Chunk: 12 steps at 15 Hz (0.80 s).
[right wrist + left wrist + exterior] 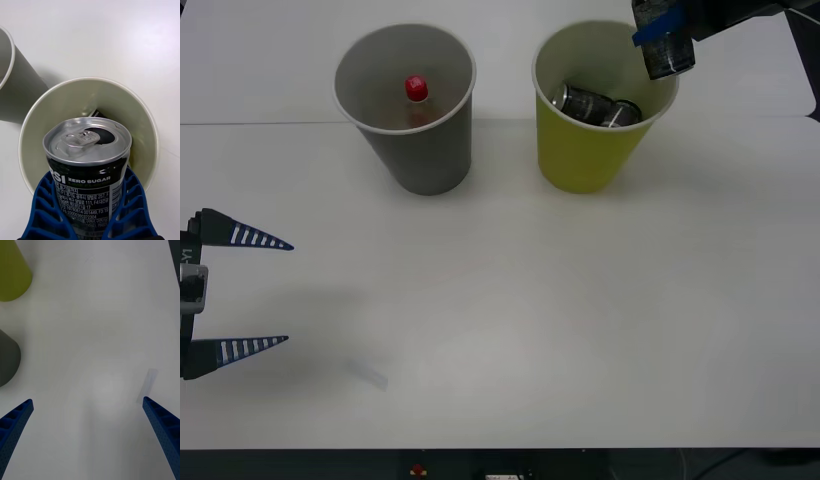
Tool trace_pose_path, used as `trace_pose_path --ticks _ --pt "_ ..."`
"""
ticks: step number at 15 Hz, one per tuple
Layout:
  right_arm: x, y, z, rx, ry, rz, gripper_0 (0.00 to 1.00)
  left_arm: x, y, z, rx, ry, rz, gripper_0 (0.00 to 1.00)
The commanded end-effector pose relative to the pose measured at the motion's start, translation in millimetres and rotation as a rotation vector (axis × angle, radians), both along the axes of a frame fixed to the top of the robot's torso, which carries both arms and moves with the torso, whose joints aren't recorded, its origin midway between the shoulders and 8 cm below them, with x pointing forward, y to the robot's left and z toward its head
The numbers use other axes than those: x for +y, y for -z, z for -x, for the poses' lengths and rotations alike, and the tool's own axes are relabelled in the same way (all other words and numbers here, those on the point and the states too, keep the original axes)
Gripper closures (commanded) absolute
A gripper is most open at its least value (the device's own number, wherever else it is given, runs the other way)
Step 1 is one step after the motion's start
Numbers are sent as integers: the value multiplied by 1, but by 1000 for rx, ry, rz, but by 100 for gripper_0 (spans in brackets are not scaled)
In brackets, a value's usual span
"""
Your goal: Put the can into the green bin and the plastic bottle into the gray bin
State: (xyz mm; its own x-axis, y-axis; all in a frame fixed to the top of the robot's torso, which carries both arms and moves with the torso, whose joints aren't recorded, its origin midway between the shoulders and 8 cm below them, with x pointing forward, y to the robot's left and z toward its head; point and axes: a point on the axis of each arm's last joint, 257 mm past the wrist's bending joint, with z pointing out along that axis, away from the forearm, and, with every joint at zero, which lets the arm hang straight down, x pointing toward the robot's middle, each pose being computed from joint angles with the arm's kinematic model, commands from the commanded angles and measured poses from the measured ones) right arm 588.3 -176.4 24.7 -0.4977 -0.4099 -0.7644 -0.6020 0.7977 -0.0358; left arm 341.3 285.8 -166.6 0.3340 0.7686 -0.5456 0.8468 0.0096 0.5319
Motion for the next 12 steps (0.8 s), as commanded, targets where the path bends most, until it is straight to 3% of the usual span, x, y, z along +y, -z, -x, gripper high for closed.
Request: trace_pose_path --ticks 1,5,7,8,10,12 --pt "17 9 -14 31 11 27 100 0 0 0 0 0 0 0" --pt "31 12 -24 41 5 46 98 0 0 0 0 0 0 0" --pt "33 13 -24 38 -3 55 79 0 0 0 0 0 0 0" --pt "34 14 -24 35 -10 60 64 0 0 0 0 0 0 0" --pt "35 12 -24 28 -19 66 0 0 0 0 0 0 0 0" --pt "36 11 -23 22 -37 71 0 0 0 0 0 0 0 0"
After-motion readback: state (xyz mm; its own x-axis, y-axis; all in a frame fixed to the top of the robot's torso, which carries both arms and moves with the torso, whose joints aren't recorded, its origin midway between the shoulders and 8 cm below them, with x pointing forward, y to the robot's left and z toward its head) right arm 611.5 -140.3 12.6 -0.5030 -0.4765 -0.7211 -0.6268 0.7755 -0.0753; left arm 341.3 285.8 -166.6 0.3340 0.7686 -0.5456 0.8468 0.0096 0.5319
